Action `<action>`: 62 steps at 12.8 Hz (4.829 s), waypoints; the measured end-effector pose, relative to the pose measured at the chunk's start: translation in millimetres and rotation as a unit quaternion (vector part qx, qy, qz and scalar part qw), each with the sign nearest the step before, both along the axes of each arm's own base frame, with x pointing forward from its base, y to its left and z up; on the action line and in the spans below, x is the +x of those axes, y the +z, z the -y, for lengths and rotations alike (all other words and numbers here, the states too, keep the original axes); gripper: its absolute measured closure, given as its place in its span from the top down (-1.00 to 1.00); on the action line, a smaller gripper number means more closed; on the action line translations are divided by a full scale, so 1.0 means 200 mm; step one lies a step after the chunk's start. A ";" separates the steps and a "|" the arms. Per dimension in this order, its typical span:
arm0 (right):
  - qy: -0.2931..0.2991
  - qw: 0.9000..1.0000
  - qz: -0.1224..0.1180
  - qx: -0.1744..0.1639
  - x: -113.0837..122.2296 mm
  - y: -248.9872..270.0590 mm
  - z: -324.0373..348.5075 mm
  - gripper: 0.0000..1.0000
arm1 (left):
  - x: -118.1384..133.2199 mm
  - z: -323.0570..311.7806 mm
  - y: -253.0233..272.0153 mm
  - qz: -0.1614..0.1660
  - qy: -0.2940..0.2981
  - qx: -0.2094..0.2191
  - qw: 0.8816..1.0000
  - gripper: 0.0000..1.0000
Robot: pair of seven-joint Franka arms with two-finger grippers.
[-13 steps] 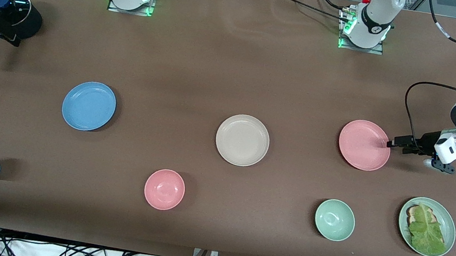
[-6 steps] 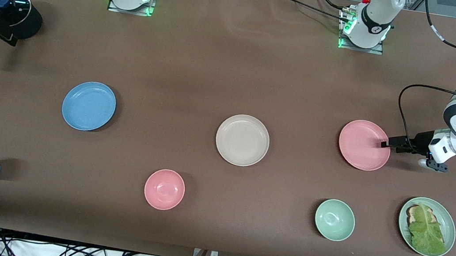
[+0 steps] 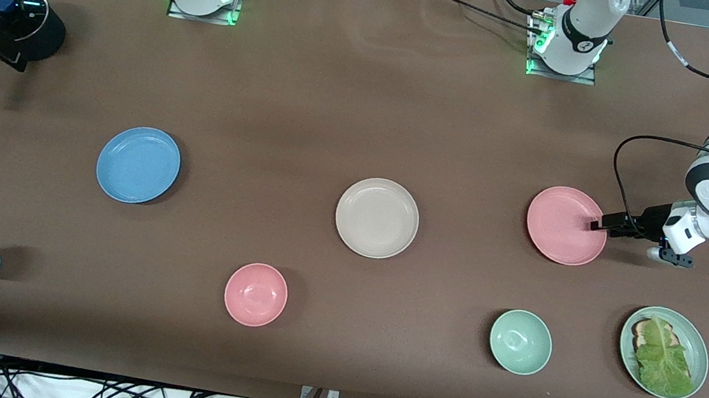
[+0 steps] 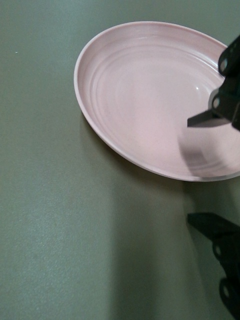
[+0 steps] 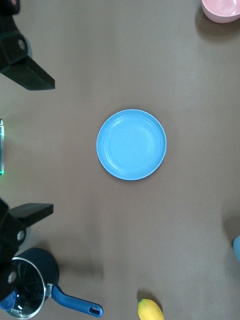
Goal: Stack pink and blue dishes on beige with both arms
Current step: 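Lower the left gripper and close it on the pink plate rim, then lift the pink plate with the left gripper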
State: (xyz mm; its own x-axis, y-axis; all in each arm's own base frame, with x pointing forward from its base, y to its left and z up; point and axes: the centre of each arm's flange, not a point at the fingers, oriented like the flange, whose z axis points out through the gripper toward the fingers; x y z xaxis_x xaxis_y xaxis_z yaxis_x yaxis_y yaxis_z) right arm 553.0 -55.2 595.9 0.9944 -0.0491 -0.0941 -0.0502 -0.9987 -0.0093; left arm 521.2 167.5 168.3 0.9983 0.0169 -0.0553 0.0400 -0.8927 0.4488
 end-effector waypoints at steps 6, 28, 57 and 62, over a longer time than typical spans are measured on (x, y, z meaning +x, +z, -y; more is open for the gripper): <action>0.000 1.000 0.000 0.000 0.00 0.00 0.00 1.00 | 0.00 0.00 0.00 0.005 -0.007 0.000 1.000 -0.90; -0.002 1.000 -0.001 0.000 0.00 0.00 0.01 1.00 | 0.10 0.06 0.14 0.042 -0.037 0.006 0.998 -0.90; -0.021 1.000 -0.008 0.000 -0.01 -0.02 0.12 1.00 | 0.52 0.52 1.36 -0.069 -0.052 0.056 0.995 -0.90; -0.020 1.000 -0.010 0.001 -0.01 -0.03 0.11 1.00 | 0.55 0.76 1.48 -0.086 -0.031 0.067 0.994 -0.90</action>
State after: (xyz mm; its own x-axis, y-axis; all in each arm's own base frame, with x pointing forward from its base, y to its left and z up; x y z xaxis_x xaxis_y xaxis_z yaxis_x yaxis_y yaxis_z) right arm 550.8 -77.2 590.7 0.9895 -0.0884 -0.1141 -0.0900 -0.9959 -0.0092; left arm 631.1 14.6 464.2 0.9739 -0.0254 -0.2256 0.0488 -0.9471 0.3172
